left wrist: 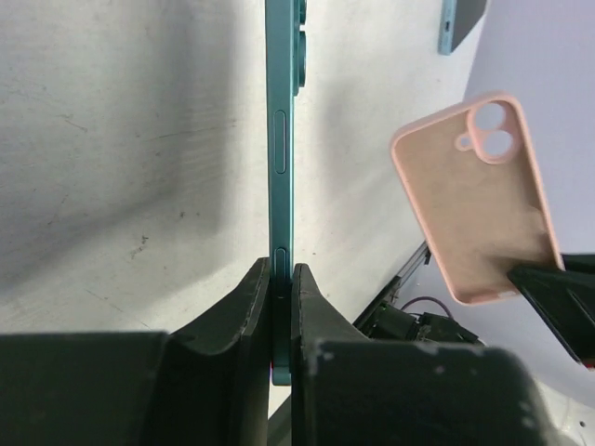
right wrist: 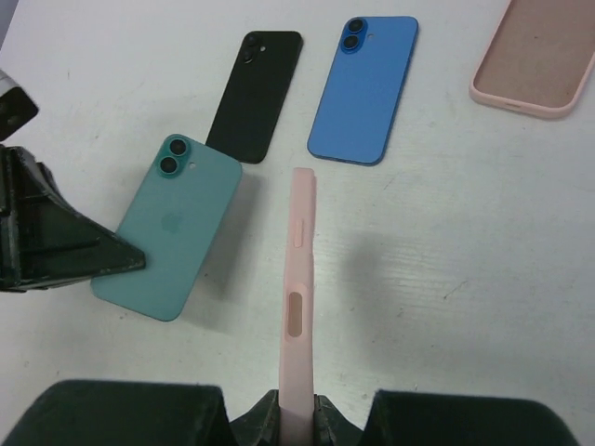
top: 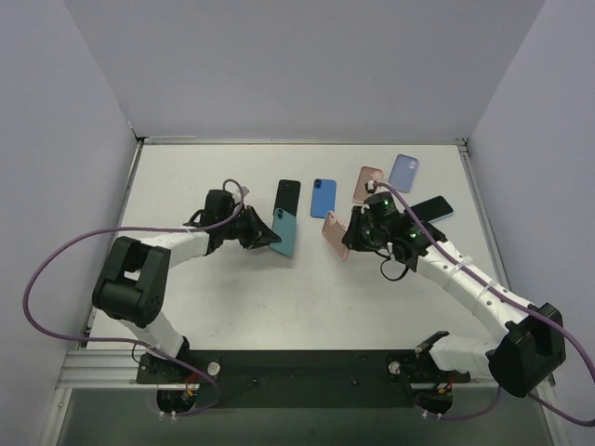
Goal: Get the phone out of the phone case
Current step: Place the phone at the center of the board.
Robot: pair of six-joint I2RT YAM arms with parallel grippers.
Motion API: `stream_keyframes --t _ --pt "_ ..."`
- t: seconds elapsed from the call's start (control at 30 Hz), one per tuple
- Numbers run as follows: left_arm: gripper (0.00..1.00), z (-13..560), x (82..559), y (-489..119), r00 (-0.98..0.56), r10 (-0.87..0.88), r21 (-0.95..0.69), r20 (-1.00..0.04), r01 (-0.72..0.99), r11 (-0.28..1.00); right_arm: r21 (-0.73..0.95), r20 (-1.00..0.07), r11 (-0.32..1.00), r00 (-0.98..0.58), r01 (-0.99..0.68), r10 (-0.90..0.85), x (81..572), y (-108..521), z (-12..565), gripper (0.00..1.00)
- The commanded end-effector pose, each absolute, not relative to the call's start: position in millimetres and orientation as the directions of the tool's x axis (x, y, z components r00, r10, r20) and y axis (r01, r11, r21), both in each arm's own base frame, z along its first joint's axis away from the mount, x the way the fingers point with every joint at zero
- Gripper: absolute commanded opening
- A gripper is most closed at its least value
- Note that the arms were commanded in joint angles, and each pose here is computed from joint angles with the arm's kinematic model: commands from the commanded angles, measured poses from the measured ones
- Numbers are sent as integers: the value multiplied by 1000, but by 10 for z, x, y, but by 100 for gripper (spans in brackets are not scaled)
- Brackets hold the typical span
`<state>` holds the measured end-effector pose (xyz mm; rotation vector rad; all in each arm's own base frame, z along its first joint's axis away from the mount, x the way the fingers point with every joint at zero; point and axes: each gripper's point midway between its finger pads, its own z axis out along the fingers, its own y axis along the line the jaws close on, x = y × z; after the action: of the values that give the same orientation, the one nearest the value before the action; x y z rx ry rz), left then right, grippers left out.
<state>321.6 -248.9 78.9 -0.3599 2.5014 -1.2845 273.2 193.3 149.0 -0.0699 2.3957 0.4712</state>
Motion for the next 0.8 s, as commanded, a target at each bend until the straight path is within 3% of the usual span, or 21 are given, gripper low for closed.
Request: stream_keyframes --t 0.0,0.23,0.47,0.77 --pt "0 1475 3338 -2458 -896 -336 -869 -290 99 484 381 -634 921 -749 -86 192 2842 1831 1584 0" --pt "0 1635 3923 -1948 -842 -394 -850 -369 134 509 566 -595 824 -683 20 425 3285 1644 1794 0" --pt "0 1333 4402 -1666 -836 -441 -845 -327 48 533 674 -542 719 -548 170 638 3889 1037 1915 0" --pt "0 905 4583 -1663 -855 -455 -854 -249 -28 520 736 -489 581 -319 347 812 4622 12 1942 0"
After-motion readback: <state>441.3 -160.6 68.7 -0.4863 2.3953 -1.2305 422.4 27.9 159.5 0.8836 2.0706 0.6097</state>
